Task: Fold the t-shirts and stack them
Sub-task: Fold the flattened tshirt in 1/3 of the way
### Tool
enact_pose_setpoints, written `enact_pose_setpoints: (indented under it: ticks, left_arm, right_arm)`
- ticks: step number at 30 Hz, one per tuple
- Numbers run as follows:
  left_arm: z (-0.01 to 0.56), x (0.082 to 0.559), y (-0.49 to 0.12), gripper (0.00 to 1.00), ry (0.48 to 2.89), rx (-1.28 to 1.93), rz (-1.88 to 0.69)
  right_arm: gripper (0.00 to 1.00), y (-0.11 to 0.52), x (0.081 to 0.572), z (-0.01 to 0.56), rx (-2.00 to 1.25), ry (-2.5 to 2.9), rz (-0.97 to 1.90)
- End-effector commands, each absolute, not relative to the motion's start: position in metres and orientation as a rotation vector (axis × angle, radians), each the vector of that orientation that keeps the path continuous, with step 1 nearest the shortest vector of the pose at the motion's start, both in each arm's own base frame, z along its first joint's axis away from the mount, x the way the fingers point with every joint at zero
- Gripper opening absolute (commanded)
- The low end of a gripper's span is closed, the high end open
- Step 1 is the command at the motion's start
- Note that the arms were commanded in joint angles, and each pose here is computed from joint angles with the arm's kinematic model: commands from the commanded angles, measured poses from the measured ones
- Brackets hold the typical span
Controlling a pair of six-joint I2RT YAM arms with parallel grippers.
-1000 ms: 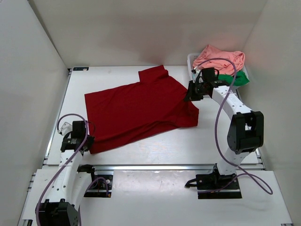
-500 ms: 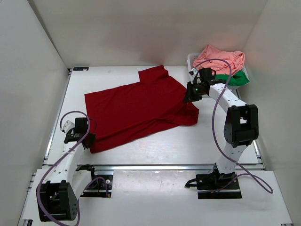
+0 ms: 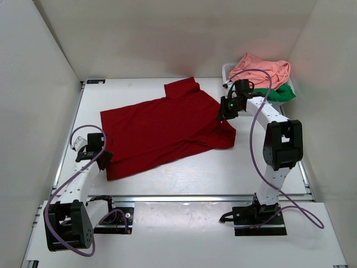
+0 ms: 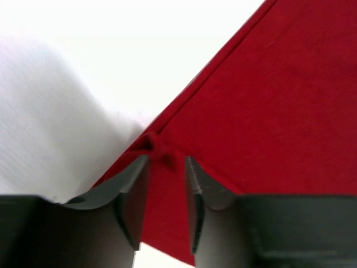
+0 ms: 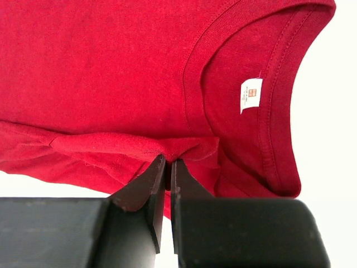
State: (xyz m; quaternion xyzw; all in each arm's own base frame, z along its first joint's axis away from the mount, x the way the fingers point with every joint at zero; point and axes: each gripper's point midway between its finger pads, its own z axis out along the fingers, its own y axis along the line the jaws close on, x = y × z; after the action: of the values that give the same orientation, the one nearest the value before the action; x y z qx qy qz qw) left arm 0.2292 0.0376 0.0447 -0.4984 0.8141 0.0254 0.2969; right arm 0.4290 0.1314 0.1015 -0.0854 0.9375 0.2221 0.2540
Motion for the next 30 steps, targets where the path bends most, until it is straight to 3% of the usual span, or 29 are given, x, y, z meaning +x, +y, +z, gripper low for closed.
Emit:
enact_pose_setpoints:
  ticks: [1,6,7,9,12,15,24,30]
  left_arm:
    - [0.08,0.259,0.054,0.44,2.048,-1.283,0.071]
    - [0.1,0.261,0.063,0.44,1.979,-1.321,0.099]
    - [0.105,0.259,0.062,0.45,1.965,-1.327,0.085]
    - [0.107,0.252,0.059,0.45,1.943,-1.347,0.061]
    - [0.1,0.241,0.046,0.45,1.973,-1.359,-0.002]
    - [0.091,0.234,0.029,0.43,2.039,-1.343,-0.06]
    - [0.054,0.231,0.002,0.38,2.226,-1.267,-0.049]
    - [0.036,0.229,-0.011,0.38,2.297,-1.242,-0.064]
  right_arm:
    - [0.0,0.128,0.453,0.122,-0.243,2.454,0.593]
    - [0.0,0.141,0.469,0.14,-0.284,2.366,0.637]
    - [0.05,0.144,0.476,0.148,-0.292,2.343,0.604]
    - [0.25,0.14,0.487,0.155,-0.278,2.321,0.511]
    - [0.45,0.118,0.493,0.166,-0.159,2.335,0.351]
    - [0.57,0.098,0.482,0.177,-0.057,2.328,0.358]
    - [0.55,0.084,0.416,0.115,-0.117,2.452,0.278]
    - [0.45,0.092,0.392,0.093,-0.168,2.497,0.353]
